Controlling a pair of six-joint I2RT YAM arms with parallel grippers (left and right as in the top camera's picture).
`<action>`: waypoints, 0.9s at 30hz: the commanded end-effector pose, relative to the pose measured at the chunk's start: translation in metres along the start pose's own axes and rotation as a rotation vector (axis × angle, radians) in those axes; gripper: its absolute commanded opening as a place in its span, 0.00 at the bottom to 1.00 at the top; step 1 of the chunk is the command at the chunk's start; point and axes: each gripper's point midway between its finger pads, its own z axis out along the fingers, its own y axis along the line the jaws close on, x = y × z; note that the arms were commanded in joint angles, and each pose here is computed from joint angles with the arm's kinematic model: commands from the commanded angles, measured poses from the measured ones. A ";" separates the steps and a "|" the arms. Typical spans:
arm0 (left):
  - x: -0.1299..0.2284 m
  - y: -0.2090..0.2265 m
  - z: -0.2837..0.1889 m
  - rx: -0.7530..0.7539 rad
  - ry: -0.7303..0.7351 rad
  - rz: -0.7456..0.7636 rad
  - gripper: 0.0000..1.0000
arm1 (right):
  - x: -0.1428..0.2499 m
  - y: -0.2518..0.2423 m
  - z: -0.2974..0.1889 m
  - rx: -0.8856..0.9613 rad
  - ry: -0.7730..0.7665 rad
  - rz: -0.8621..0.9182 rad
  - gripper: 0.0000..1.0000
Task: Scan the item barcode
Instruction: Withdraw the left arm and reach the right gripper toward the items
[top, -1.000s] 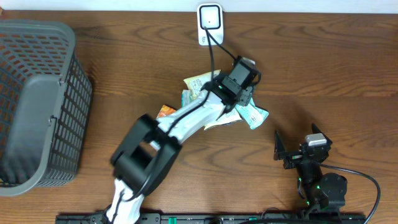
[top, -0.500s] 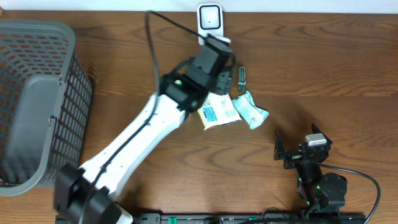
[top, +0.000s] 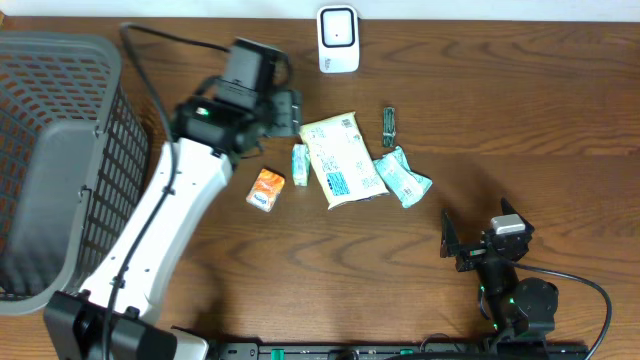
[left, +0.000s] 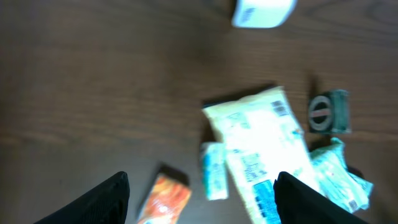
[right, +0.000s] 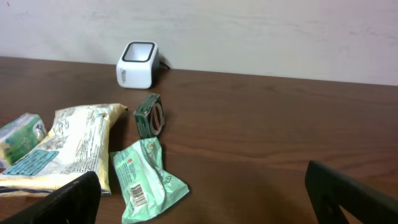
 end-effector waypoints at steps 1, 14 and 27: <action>0.000 0.017 0.002 0.009 0.033 -0.071 0.79 | 0.001 0.001 0.000 -0.001 0.000 -0.012 0.99; 0.001 0.078 -0.002 -0.056 0.079 -0.211 0.96 | 0.001 -0.014 -0.001 0.086 0.007 -0.127 0.99; 0.002 0.079 -0.002 -0.064 0.080 -0.210 0.98 | -0.032 0.039 -0.006 -0.222 -0.124 -0.076 0.99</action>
